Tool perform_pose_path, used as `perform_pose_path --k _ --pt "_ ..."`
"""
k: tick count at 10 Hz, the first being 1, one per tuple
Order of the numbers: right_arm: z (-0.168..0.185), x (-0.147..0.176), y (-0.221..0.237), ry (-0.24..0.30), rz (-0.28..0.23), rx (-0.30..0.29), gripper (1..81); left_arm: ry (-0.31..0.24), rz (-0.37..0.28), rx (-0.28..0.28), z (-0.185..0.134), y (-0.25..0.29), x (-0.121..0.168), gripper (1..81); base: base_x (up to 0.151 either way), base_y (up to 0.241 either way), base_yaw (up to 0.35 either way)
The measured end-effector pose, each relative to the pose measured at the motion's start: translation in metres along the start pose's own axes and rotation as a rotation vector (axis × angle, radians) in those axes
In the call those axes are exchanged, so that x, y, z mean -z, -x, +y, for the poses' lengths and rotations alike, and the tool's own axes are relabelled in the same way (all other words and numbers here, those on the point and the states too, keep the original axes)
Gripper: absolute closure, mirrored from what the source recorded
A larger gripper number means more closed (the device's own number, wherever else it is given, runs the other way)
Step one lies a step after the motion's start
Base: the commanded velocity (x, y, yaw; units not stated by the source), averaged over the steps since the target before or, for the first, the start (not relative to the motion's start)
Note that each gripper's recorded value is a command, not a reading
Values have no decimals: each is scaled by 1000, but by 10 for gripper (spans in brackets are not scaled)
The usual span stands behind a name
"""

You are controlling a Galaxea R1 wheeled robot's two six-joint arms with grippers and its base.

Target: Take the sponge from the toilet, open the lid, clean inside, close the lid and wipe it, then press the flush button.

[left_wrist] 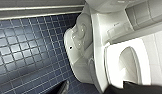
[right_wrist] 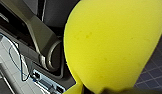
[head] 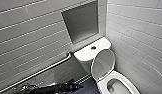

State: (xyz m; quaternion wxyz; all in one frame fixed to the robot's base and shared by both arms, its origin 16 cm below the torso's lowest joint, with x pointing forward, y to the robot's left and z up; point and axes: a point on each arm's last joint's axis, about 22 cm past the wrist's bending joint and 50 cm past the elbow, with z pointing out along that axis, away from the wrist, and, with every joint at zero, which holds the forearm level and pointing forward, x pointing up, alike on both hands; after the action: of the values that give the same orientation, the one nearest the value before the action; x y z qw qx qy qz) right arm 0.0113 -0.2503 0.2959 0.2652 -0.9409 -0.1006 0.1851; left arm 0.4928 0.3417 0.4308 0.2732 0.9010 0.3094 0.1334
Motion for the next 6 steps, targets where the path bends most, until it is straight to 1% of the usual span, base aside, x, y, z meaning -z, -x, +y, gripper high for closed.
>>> perform_pose_path --k 1,2,3,4,5,6 --pt "-9 -7 2 -9 1 -3 811 0 40 41 0 -17 3 10 0 0 0" --pt "-21 -14 5 -23 0 -7 811 11 83 84 0 -28 4 10 0 0 0" --pt "-34 -22 9 -38 -2 -11 811 38 126 136 4 -36 4 10 0 0 0" --pt "-33 -25 10 -30 -3 -9 811 71 171 192 12 -47 4 10 0 0 0" --pt "-28 -25 10 -20 -2 -6 811 97 203 228 20 -59 7 10 0 0 0" --pt "-25 -25 10 -14 -1 -5 811 114 216 243 32 -71 7 10 0 0 0"
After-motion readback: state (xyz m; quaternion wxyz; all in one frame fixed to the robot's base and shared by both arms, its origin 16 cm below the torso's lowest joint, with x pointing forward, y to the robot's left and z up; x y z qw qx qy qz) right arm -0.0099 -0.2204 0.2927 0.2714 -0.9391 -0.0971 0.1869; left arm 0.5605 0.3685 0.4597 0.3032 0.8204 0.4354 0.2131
